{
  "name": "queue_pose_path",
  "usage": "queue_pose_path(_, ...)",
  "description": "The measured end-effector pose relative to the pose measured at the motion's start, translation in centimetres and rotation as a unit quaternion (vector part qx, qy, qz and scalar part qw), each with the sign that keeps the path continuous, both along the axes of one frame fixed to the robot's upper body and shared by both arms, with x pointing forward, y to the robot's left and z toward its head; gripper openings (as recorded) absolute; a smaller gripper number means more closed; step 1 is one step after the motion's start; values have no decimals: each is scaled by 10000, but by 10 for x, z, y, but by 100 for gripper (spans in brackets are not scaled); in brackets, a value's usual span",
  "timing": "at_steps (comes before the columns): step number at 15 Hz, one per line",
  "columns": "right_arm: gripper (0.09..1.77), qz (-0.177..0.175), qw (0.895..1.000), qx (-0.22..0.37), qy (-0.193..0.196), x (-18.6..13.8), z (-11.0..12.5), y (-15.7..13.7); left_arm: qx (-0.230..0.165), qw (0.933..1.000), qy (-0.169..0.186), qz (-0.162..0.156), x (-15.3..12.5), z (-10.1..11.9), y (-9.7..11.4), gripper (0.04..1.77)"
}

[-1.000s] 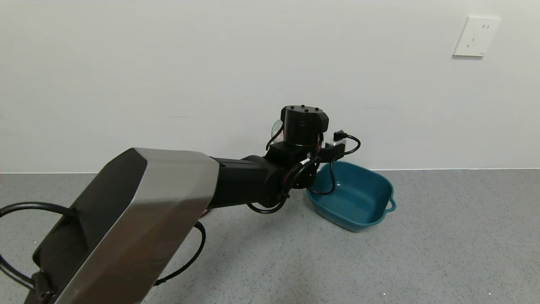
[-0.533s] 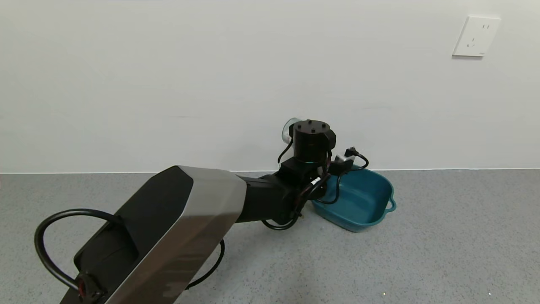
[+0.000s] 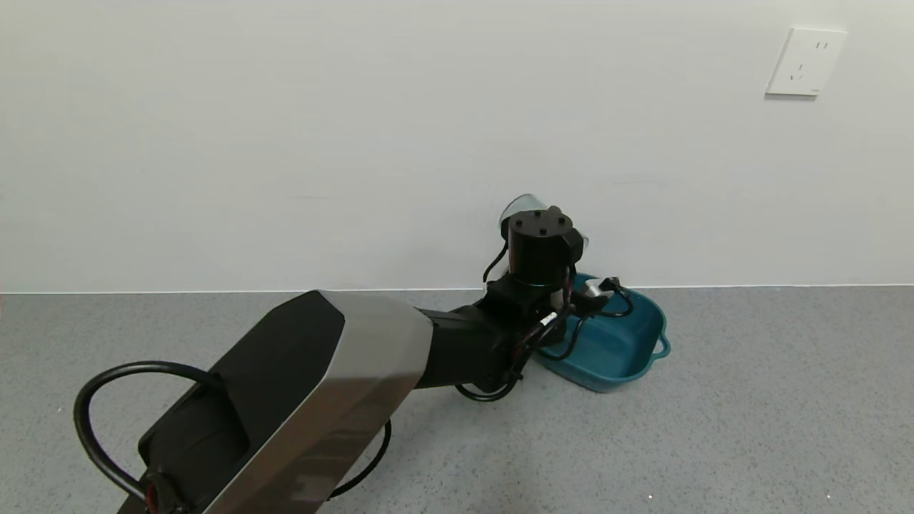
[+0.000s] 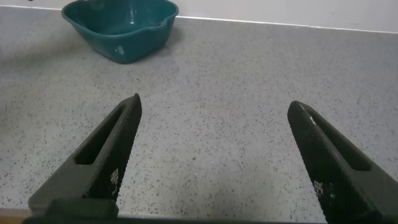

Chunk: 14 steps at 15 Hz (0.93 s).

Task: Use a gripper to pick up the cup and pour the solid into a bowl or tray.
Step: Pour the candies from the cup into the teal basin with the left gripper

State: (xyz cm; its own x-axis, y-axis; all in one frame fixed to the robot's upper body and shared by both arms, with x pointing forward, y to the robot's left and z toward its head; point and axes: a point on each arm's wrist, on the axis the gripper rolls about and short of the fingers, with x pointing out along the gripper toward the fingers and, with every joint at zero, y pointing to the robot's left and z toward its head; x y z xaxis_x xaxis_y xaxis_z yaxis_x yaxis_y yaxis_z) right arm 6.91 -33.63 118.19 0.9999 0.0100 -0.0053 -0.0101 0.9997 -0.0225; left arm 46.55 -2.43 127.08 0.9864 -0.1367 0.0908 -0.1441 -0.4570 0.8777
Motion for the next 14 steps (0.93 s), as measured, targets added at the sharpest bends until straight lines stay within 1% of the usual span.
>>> queue_pose_path(2,171,2,10000,2,2,0,0,0,414,9983,-397,-116,-1,6,-2,128)
queue_pose_path(3,171,-2,10000,0,2,0,0,0,592,9968,-524,-143,-2,8,-2,128)
queue_pose_path(6,171,0,10000,0,1,0,0,0,995,9930,-619,-122,-2,7,-2,128)
queue_pose_path(8,171,0,10000,0,-1,0,0,0,1365,9880,-687,-200,-5,5,-4,128)
queue_pose_path(10,171,0,10000,0,1,0,0,0,1634,9826,-860,-218,-5,5,-3,128)
queue_pose_path(12,171,0,10000,0,1,0,0,0,1820,9792,-872,-227,-7,1,-2,128)
queue_pose_path(14,171,0,10000,-2,2,0,0,0,1915,9777,-827,-236,-8,-1,-1,128)
